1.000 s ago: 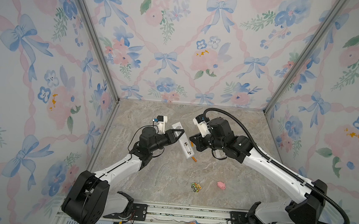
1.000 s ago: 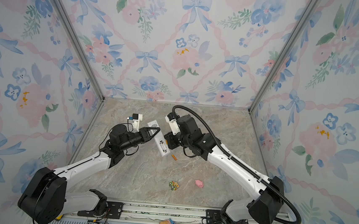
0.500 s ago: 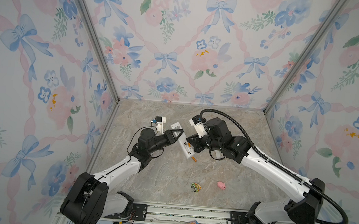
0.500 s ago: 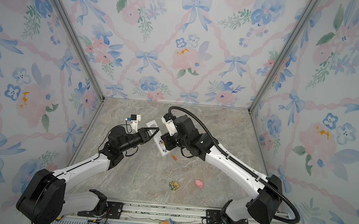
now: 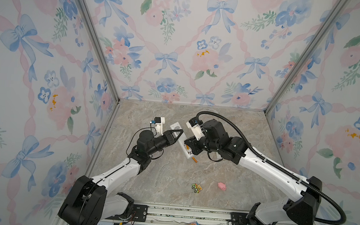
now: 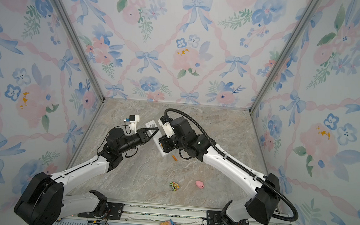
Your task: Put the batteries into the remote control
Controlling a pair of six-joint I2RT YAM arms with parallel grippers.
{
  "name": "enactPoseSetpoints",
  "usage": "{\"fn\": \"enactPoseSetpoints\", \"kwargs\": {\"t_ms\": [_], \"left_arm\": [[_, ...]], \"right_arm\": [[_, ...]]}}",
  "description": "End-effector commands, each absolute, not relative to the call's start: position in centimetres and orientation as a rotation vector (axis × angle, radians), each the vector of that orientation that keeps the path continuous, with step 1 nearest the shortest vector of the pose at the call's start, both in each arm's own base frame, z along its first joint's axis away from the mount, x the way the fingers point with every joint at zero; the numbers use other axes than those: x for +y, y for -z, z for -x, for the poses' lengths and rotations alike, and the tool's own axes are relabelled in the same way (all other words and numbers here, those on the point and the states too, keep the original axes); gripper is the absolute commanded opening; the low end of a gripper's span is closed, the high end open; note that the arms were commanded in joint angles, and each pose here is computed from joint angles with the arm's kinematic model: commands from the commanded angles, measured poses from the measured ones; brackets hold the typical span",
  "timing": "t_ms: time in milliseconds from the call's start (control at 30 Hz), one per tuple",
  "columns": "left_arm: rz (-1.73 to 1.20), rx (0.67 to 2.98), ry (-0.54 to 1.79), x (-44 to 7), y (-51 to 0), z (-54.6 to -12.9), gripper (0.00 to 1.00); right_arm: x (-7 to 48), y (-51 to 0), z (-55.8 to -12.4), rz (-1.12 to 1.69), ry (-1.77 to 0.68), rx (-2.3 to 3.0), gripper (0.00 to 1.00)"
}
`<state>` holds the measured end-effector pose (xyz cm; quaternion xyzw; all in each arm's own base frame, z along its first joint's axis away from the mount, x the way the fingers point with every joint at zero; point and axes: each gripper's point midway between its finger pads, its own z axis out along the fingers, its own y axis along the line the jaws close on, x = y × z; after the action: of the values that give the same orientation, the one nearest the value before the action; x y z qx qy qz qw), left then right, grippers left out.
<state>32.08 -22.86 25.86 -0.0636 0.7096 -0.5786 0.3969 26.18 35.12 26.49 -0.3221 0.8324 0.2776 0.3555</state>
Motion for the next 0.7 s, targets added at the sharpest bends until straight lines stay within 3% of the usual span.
{"fn": "enactPoseSetpoints", "kwargs": {"t_ms": [0,667], "left_arm": [[0.16,1.717,1.493,-22.36,-27.6,-31.89,0.0],[0.178,1.694,1.519,-22.24,-27.9,-31.71,0.0]], "right_arm": [[35.59,-27.67,-25.98,0.857,-0.702,2.12,0.0],[34.89,-28.48,-25.43,0.925,-0.534,2.069,0.0]]}}
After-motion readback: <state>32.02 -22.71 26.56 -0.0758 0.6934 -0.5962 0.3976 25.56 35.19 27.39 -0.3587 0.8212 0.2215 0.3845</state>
